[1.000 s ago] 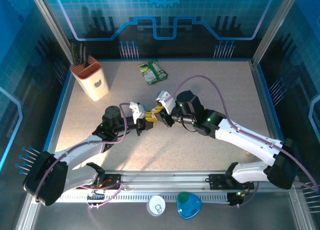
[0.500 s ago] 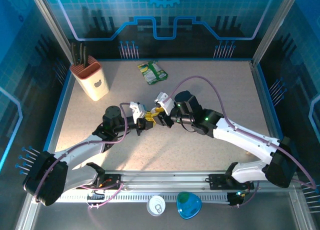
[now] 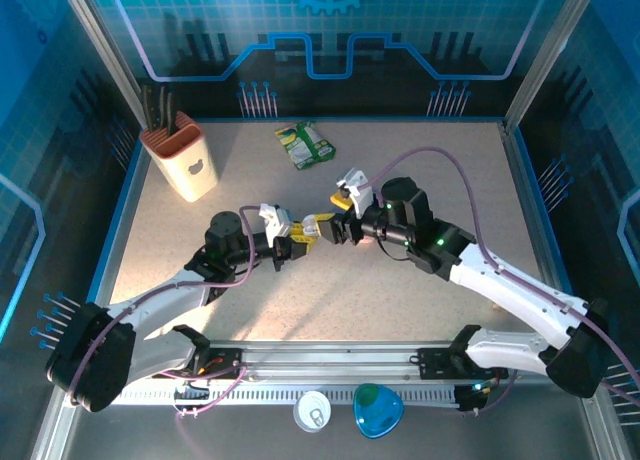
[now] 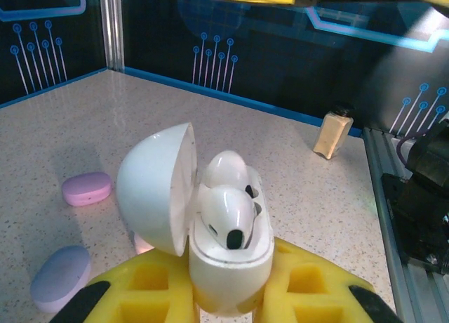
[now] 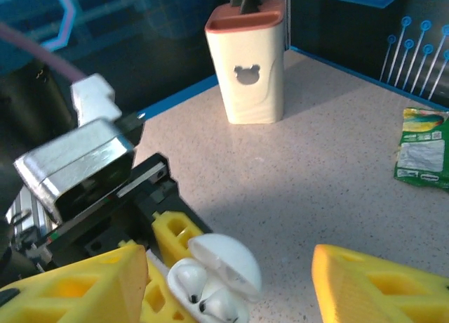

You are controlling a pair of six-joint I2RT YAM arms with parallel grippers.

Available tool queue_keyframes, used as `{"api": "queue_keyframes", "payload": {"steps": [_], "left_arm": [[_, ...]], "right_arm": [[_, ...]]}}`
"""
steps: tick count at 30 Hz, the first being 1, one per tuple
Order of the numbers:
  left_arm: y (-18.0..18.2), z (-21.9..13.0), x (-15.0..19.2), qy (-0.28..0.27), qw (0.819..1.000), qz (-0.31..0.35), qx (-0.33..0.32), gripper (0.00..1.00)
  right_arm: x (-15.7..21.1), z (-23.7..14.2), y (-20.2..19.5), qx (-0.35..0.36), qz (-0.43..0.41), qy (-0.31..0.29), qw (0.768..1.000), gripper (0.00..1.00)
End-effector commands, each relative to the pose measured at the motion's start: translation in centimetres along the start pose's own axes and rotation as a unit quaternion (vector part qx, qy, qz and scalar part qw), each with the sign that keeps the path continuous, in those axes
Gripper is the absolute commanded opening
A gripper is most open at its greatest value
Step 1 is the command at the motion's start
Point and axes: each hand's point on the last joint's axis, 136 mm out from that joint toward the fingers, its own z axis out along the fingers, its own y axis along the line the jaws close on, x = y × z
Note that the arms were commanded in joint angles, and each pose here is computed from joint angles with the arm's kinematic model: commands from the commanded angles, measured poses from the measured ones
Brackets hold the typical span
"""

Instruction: Insert the wireless bluetooth earbuds into the charging case

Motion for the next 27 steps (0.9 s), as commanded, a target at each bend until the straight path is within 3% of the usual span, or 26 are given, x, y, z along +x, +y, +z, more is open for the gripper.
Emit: {"api": "queue_keyframes", "payload": {"steps": [1, 5, 16, 27], "left_arm": [[-0.8, 0.3, -1.5, -0.027, 0.997, 0.062, 0.024, 0.05], [-0.7, 0.4, -1.2, -0.031, 0.996, 0.086, 0.022, 0.04], [-0.1, 0.6, -1.1, -0.029, 0.996, 0.084, 0.012, 0.05], [0.6, 0.7, -1.1, -0.024, 0.998, 0.060, -0.005, 0.06]], "right_arm": [[-0.5, 0.1, -2.0, 0.013, 0.087, 0.010, 0.996, 0.61], [0.8, 1.1, -3.1, 0.034, 0.109, 0.083, 0.990, 0.57], [4.8, 3.0, -1.9, -0.016, 0.136, 0.221, 0.966, 0.59], [5.6, 1.3, -1.1, -0.028, 0.126, 0.223, 0.966, 0.58]]}}
